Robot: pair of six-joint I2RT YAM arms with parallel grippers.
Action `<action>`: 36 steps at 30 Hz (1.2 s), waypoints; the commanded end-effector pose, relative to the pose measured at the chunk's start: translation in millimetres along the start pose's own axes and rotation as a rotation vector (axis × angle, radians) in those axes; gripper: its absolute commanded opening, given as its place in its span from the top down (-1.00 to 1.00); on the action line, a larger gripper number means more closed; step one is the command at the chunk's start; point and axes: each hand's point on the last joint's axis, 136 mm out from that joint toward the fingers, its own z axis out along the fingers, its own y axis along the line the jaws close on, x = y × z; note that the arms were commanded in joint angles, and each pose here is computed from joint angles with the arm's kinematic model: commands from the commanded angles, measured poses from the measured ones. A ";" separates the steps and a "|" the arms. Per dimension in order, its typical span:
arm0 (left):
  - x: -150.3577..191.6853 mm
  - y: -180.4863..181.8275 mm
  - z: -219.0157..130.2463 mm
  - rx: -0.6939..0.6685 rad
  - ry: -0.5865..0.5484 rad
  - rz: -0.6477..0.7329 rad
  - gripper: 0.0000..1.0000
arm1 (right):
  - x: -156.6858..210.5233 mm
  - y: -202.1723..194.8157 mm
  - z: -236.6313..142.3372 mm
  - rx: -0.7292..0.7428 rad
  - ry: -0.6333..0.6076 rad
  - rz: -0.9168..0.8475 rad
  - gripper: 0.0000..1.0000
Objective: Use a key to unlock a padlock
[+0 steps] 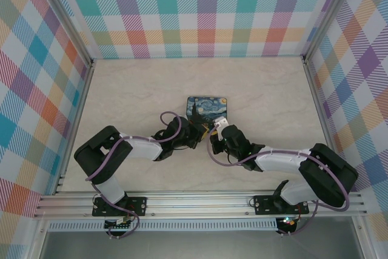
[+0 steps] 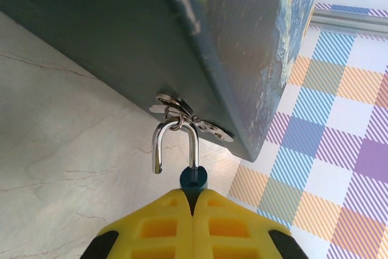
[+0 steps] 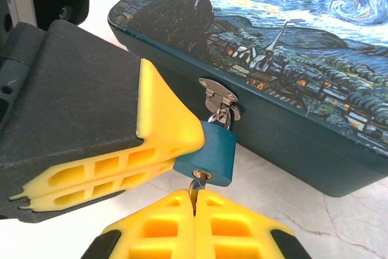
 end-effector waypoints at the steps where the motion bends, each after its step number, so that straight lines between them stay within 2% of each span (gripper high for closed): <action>1: -3.0 -3.3 0.1 0.014 -0.023 0.011 1.00 | 7.0 11.9 -4.6 -0.074 0.037 0.048 0.96; 11: -6.3 4.3 0.8 -0.026 -0.039 0.040 1.00 | 10.6 9.8 -30.4 -0.092 0.087 0.056 0.22; 18: -5.8 9.4 1.3 -0.080 -0.035 0.109 1.00 | 6.8 -3.6 -65.6 -0.086 0.095 0.164 -0.21; 23: -6.2 20.1 -1.3 -0.168 -0.027 0.216 1.00 | 6.2 -28.2 -69.6 -0.034 0.139 0.292 -0.23; 36: -8.6 43.0 -1.5 -0.399 -0.030 0.450 1.00 | 6.7 -67.9 -51.7 0.100 0.160 0.365 -0.20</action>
